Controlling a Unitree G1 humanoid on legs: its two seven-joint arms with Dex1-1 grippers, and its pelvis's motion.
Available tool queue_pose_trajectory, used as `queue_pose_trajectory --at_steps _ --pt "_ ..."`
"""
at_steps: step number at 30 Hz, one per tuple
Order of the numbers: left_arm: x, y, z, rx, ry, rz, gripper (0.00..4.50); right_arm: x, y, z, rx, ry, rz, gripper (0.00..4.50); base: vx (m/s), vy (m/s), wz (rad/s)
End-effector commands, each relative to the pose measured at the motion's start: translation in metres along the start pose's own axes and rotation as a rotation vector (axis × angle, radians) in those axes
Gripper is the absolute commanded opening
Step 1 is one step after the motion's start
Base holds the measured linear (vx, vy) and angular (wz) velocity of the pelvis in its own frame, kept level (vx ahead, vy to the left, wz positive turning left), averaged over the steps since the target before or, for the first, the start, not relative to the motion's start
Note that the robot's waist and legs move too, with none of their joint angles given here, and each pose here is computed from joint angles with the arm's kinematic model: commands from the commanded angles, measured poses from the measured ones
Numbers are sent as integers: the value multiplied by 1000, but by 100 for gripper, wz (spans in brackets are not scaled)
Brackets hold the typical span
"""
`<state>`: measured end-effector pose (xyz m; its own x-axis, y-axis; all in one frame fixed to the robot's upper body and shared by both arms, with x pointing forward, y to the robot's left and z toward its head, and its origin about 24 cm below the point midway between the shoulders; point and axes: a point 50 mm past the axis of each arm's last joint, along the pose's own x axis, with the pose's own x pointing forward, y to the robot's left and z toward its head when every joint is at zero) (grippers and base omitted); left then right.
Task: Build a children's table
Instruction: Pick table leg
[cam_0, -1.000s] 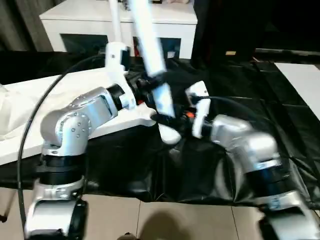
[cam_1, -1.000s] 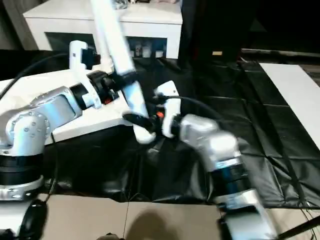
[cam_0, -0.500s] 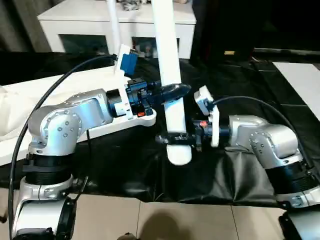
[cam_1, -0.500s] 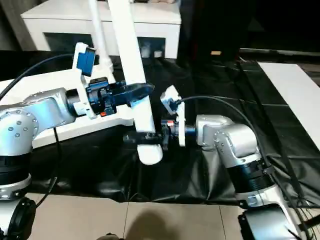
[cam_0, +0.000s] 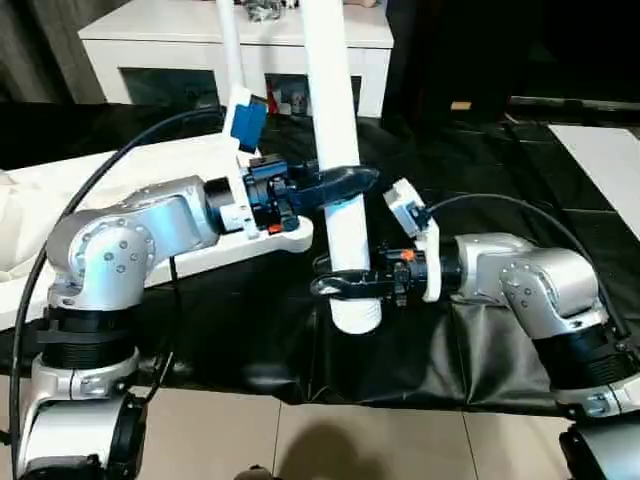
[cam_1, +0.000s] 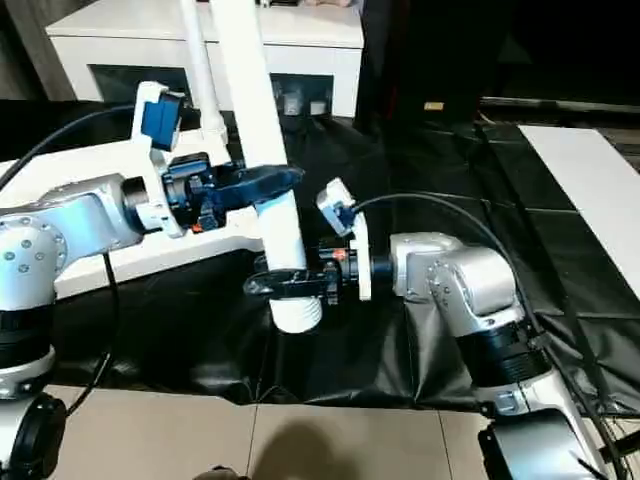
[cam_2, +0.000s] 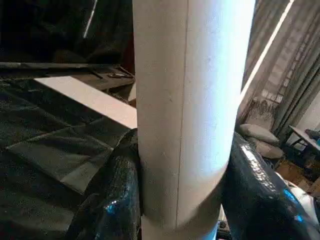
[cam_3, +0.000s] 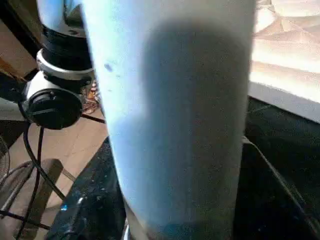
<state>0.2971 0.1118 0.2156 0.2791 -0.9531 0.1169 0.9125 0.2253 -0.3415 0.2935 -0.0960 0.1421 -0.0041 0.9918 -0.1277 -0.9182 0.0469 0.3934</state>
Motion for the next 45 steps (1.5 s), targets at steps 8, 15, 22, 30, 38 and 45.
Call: queue_pose_trajectory --at_steps 8,15,22,30,38,45 --pt "-3 -6 3 103 71 -49 184 -1 3 11 -94 -11 -9 233 0 0 0" --pt "-5 -5 3 146 75 -50 184 -4 3 18 -131 -18 -11 304 0 0 0" --pt "-9 -3 3 176 83 -56 184 -9 4 25 -153 -24 14 331 0 0 0" --pt "-9 -6 1 194 96 -100 184 -14 2 30 -166 7 28 331 0 0 0" --pt "-6 -6 -1 201 103 -113 184 -7 0 29 -162 45 52 331 0 0 0" --pt "-4 -7 -1 205 113 -129 184 2 2 24 -147 61 89 331 0 0 0"
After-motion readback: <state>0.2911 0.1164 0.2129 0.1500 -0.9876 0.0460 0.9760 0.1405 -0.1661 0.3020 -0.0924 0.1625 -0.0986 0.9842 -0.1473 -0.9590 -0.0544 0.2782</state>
